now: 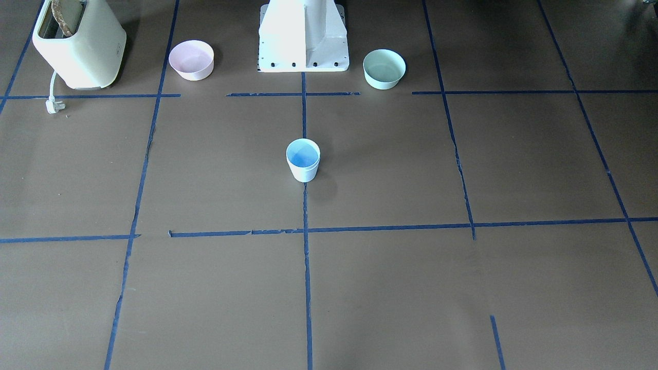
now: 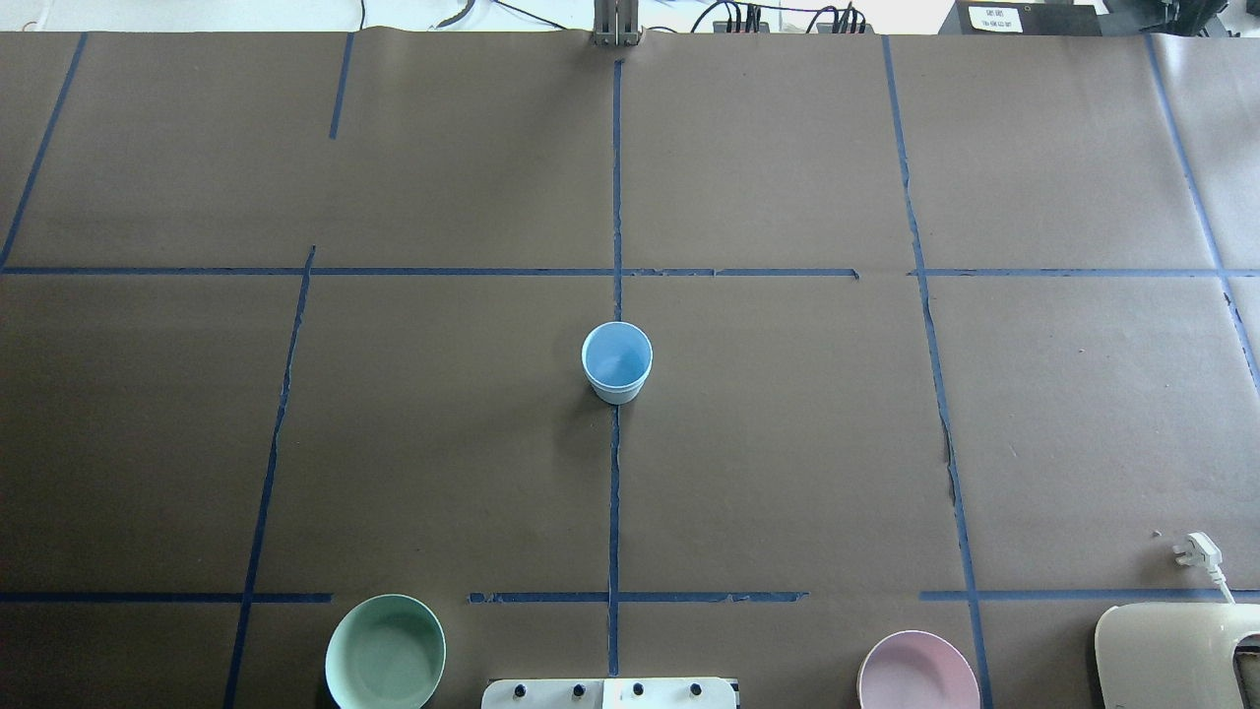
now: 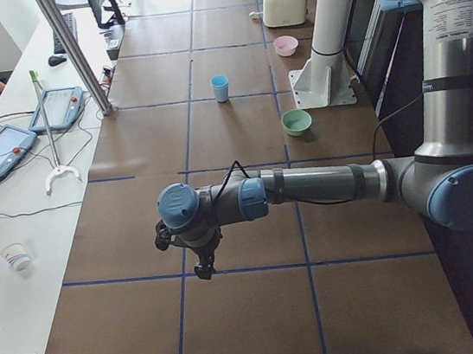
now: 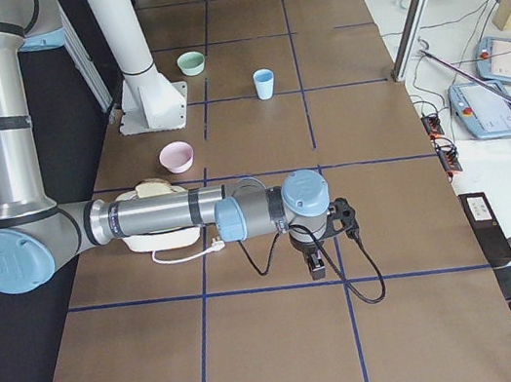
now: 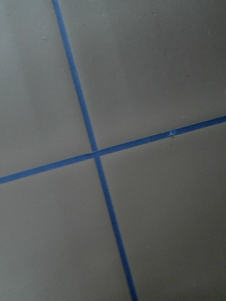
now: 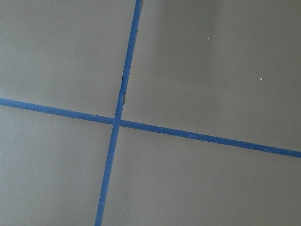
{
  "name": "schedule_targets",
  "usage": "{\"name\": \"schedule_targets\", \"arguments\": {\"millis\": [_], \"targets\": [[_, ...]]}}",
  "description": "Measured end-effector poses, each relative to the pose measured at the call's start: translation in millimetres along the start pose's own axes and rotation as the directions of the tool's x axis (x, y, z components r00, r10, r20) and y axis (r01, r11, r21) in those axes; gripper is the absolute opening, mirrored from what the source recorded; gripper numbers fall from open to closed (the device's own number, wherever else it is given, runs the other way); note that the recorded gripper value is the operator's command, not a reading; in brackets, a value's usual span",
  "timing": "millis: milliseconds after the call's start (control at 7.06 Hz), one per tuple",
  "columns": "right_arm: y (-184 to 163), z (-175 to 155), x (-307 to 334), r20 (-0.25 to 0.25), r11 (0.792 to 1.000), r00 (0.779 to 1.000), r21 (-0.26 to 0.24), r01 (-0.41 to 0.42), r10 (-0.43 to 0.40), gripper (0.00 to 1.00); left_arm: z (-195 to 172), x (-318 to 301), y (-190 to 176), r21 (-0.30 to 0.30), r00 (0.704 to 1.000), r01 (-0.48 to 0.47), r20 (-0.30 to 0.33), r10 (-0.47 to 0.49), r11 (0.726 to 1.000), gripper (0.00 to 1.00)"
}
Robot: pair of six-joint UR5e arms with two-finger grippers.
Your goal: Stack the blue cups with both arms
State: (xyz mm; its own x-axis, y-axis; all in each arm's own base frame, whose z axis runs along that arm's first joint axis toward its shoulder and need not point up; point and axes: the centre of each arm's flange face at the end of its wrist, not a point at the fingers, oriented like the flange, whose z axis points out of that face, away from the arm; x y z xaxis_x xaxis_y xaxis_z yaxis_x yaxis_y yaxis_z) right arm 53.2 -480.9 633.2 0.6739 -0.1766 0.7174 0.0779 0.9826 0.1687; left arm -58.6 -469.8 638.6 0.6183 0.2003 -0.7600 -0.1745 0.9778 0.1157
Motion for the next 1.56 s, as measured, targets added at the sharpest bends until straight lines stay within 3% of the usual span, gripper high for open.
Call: {"name": "schedule_targets", "arguments": {"millis": [425,850,1558], "targets": [[-1,-1,-1,-0.003,1.0,1.0,0.002,0.001,-0.001,0.99,-11,20,24,0.023,0.996,0.092,0.015,-0.092,0.996,1.0],[0,-1,-1,-0.007,1.0,1.0,0.004,-0.002,0.002,0.99,-14,14,26,0.019,0.991,0.091,0.097,-0.093,0.996,1.0],[2,4,4,-0.008,1.0,1.0,-0.003,-0.013,0.013,0.99,-10,9,28,0.012,0.989,0.105,0.107,-0.105,0.994,1.0]]}}
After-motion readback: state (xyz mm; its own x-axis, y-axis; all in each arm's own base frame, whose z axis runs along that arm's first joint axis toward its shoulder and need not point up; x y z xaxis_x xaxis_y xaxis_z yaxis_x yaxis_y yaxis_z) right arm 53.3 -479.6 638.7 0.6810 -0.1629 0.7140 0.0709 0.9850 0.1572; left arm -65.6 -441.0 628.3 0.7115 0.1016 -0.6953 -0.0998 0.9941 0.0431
